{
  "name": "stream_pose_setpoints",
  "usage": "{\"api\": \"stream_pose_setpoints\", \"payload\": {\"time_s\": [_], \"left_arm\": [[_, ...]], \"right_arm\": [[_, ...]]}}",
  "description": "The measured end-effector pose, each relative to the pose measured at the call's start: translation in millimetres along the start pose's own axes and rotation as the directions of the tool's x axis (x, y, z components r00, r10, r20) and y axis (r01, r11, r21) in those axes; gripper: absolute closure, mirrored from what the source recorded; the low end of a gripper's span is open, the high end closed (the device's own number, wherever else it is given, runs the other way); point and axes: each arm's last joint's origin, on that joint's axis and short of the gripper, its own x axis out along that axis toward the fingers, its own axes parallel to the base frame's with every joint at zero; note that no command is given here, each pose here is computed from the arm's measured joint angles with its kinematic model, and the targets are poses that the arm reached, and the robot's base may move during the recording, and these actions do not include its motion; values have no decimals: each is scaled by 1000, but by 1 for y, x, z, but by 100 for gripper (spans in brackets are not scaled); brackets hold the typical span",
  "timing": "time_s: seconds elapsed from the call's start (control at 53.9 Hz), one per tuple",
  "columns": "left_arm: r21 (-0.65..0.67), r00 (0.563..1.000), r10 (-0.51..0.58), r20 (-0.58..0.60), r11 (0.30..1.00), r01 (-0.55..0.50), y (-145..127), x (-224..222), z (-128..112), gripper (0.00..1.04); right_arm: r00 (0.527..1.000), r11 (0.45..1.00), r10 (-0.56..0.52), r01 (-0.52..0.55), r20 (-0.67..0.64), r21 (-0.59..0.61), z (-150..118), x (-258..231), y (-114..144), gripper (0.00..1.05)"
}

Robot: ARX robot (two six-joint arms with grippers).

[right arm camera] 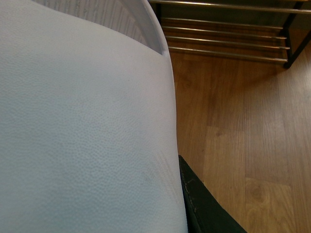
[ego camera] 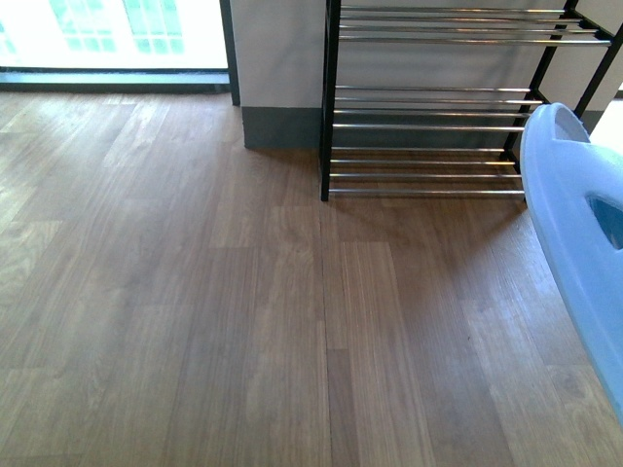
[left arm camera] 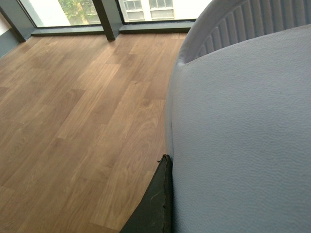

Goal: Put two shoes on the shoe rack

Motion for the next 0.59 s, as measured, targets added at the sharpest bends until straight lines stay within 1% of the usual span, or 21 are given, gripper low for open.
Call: {"api": "stream_pose_setpoints", "payload": {"time_s": [0.594], "left_arm": [[0,1000,0,0,1000,0,0,0,0,103]], "right_arm": [[1000,1000,2,-2,0,0,0,0,0,103]]}}
